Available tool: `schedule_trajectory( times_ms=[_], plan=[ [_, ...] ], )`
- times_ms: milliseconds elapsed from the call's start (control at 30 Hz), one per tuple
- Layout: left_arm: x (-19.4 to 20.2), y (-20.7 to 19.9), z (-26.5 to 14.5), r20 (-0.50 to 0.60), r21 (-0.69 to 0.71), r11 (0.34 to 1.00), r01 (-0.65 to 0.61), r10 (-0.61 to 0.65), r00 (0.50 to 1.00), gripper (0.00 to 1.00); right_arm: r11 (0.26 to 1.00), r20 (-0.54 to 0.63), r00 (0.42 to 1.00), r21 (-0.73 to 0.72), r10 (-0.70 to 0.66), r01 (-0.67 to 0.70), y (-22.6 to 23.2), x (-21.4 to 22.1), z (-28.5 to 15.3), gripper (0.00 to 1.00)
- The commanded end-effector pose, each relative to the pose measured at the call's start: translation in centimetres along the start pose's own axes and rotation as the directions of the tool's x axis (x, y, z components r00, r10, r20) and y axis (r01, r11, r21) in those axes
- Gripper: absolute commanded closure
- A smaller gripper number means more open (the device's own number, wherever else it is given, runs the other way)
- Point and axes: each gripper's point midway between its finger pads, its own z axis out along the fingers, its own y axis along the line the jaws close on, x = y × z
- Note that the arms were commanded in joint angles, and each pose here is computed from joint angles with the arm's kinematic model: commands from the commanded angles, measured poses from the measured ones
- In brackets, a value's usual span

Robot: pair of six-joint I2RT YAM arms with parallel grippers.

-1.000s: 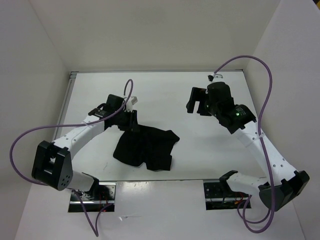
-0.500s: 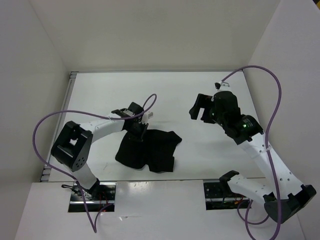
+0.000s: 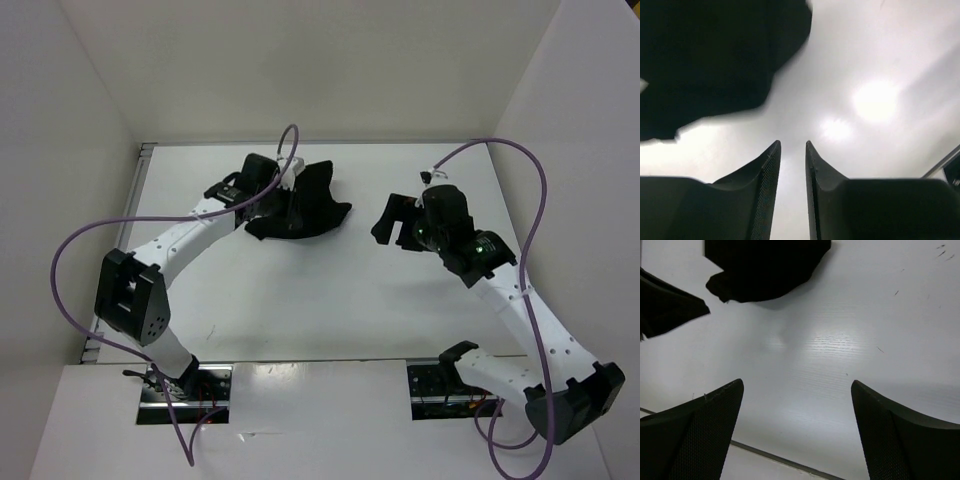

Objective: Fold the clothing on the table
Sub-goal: Move the skirt to the center of the board

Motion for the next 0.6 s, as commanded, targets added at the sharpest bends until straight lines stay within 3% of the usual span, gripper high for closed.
schedule_trajectory(
  times_ms=[0,133,267,400,433,567],
  plan=[
    [3.7,-0.2,-0.2,-0.084,0.017,0.999,0.04,-0.038,0.996,0.66,0.997,0.01,1.0,-0.081,0.006,-0.005,1.7,-0.7,1.3,0.08],
    [4.4,-1.0,-1.1,-0.1,0.048,0.997,0.055,-0.05,0.994,0.68,0.996,-0.038,0.999,-0.089,-0.031,0.027,1.9,-0.1,3.0,0.09],
    [5.2,0.2,-1.8,-0.101,-0.029,0.997,0.065,-0.067,0.993,0.66,0.995,-0.085,0.994,-0.078,-0.066,0.059,2.0,0.2,6.2,0.09],
    [5.6,0.9,-1.5,-0.098,-0.071,0.993,0.092,-0.098,0.99,0.65,0.999,-0.133,0.991,0.015,-0.031,0.033,1.3,0.2,10.5,0.27],
    [5.6,0.9,-1.5,-0.098,-0.071,0.993,0.092,-0.098,0.99,0.65,1.0,-0.107,0.994,0.014,-0.022,0.024,1.9,-1.1,11.2,0.38],
    [5.4,0.9,-1.5,-0.088,-0.069,0.993,0.099,-0.105,0.991,0.63,0.997,-0.127,0.99,0.056,0.054,-0.047,2.5,-2.4,16.0,0.45]
  ],
)
